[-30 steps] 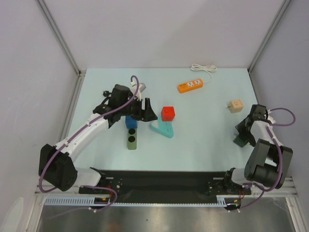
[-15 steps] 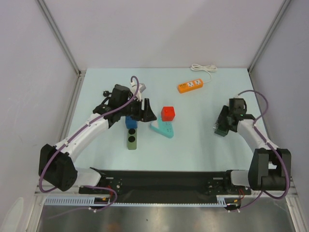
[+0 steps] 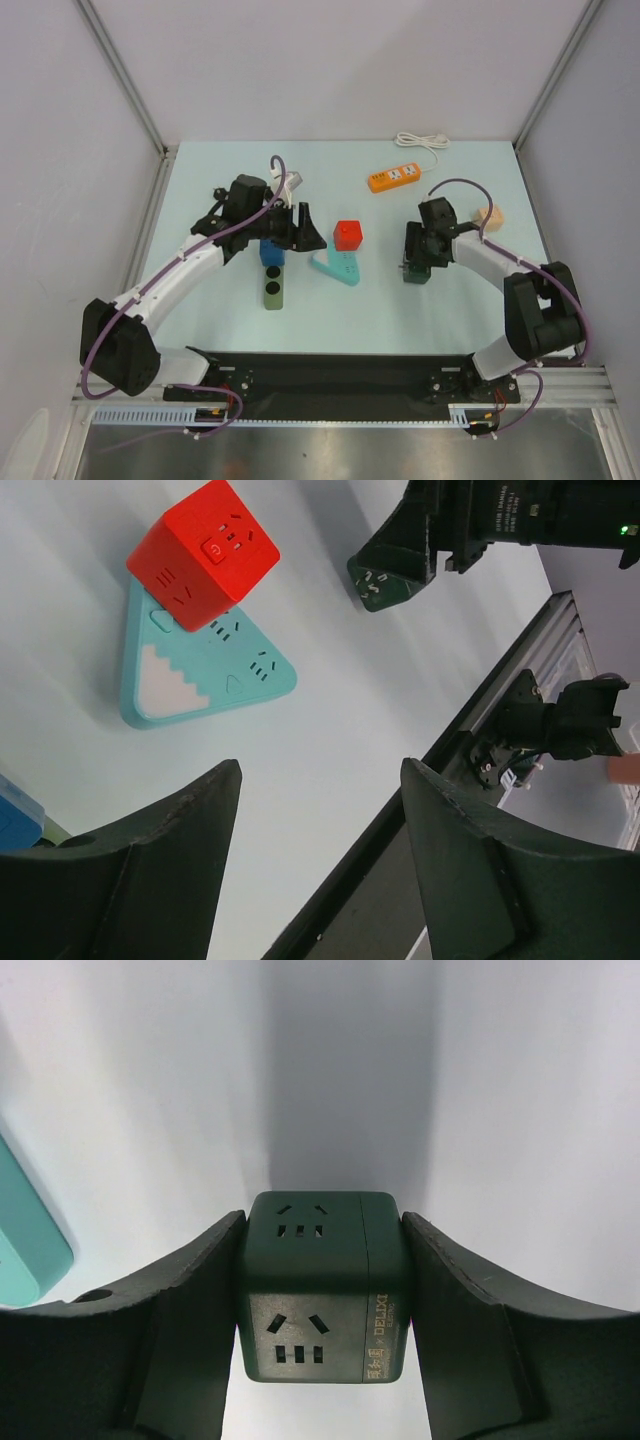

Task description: Insert the plug

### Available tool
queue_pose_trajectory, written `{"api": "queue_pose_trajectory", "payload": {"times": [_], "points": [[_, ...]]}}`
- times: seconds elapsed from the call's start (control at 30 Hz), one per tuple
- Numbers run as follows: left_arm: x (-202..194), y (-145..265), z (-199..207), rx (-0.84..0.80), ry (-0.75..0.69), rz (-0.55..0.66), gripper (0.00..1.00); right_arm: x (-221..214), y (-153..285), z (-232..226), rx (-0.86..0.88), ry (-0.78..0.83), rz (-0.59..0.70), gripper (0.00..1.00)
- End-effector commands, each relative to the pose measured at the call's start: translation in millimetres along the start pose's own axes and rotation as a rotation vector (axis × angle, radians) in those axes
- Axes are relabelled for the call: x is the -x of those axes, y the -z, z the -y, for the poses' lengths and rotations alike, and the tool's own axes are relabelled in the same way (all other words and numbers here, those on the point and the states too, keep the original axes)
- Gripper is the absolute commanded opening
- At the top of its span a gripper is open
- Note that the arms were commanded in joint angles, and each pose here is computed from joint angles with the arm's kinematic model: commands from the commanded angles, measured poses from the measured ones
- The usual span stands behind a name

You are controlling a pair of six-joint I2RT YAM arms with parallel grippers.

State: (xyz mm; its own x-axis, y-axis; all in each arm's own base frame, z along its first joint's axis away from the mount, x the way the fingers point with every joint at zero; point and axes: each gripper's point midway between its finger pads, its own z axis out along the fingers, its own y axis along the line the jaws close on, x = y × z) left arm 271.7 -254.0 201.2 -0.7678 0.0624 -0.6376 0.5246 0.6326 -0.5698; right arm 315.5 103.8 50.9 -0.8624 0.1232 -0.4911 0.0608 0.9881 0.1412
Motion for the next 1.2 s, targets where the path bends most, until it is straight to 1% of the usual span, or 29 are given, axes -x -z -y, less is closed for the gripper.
{"api": "queue_pose_trajectory", "payload": {"times": [0.0,0.07,0.13,0.17,0.2,0.23,0.27,0.33,0.37,0.4,0.47,0.5,0.53,0.57,0.6,0.63,0.67,0.7,0.73,0.77,0.8,0.83,0.87,0.93,0.97,1.07,1.1,1.17], "points": [[12.6,4.1,11.2,-0.045,-0.027,0.040,0.71,13.1,2.1,-13.9,0.014,0.007,0.020,0.26],[11.4,3.1,10.8,-0.048,-0.027,0.036,0.72,16.4,1.8,-20.2,0.045,0.013,0.025,0.30],[10.9,2.7,12.7,-0.062,-0.032,0.034,0.73,25.0,0.3,-20.2,0.042,-0.005,0.027,0.30],[10.4,2.6,13.9,-0.071,-0.036,0.032,0.73,21.2,-5.0,-21.3,0.043,-0.013,-0.003,0.32],[10.1,3.1,17.9,-0.094,-0.042,0.029,0.73,20.0,-7.6,-23.7,0.053,-0.008,-0.019,0.37],[11.5,3.8,20.7,-0.105,-0.059,0.037,0.73,20.3,-8.2,-31.9,0.082,0.011,-0.036,0.55],[11.2,3.2,21.6,-0.109,-0.067,0.038,0.73,19.3,-8.2,-34.2,0.083,0.017,-0.046,0.63],[12.3,3.6,26.5,-0.101,-0.105,0.055,0.73,28.1,-1.9,-39.5,0.094,0.049,-0.031,0.71],[11.7,2.7,26.6,-0.093,-0.139,0.060,0.74,34.5,7.4,-37.5,0.091,0.052,-0.013,0.81],[12.8,5.0,31.6,-0.100,-0.186,0.074,0.75,40.6,13.9,-37.5,0.093,0.055,0.006,0.85],[9.5,3.2,49.4,-0.162,-0.335,0.099,0.75,60.3,31.6,-32.8,0.113,0.036,0.058,0.91],[11.0,4.2,56.0,-0.173,-0.387,0.121,0.74,70.8,44.7,-32.2,0.136,0.028,0.095,0.93],[14.1,6.9,71.7,-0.205,-0.461,0.163,0.73,78.5,52.3,-29.0,0.147,0.016,0.113,0.96],[17.9,7.2,76.1,-0.203,-0.560,0.192,0.73,88.4,60.7,-17.1,0.152,-0.024,0.126,0.99],[25.3,10.4,87.5,-0.217,-0.640,0.223,0.78,96.1,72.1,-10.8,0.156,-0.042,0.159,0.99],[26.2,6.4,98.3,-0.216,-0.720,0.233,0.81,100.6,77.8,-4.0,0.168,-0.067,0.173,0.99],[31.2,3.6,102.0,-0.203,-0.845,0.244,0.88,100.2,81.4,4.7,0.170,-0.096,0.184,0.99],[31.7,0.2,105.6,-0.200,-0.903,0.229,0.89,107.5,86.2,29.3,0.150,-0.168,0.215,0.99],[43.4,0.0,124.2,-0.221,-0.981,0.247,0.90,114.7,101.8,40.0,0.158,-0.220,0.273,0.99],[43.7,-18.1,119.6,-0.218,-1.083,0.208,0.89,120.2,108.7,43.6,0.198,-0.251,0.312,0.99],[39.4,-28.6,116.2,-0.222,-1.124,0.156,0.89,118.7,110.4,67.5,0.182,-0.320,0.340,0.99],[51.7,-31.9,128.0,-0.230,-1.183,0.173,0.88,122.8,126.4,70.1,0.207,-0.339,0.399,0.99],[47.4,-55.7,116.7,-0.229,-1.243,0.121,0.88,130.5,135.9,70.8,0.253,-0.369,0.447,0.99],[56.1,-69.8,115.8,-0.224,-1.293,0.110,0.88,133.8,153.8,82.1,0.263,-0.399,0.522,0.99],[48.8,-90.7,103.8,-0.230,-1.317,0.065,0.89,134.6,159.7,83.4,0.266,-0.411,0.542,0.99],[53.0,-116.3,97.8,-0.234,-1.380,0.045,0.92,134.3,174.9,81.7,0.276,-0.397,0.602,0.99],[49.7,-133.1,92.7,-0.249,-1.389,0.021,0.92,134.0,177.1,82.2,0.276,-0.403,0.611,0.99],[46.2,-147.5,91.1,-0.274,-1.444,0.008,0.93,132.8,183.7,81.8,0.295,-0.412,0.639,0.99]]}}
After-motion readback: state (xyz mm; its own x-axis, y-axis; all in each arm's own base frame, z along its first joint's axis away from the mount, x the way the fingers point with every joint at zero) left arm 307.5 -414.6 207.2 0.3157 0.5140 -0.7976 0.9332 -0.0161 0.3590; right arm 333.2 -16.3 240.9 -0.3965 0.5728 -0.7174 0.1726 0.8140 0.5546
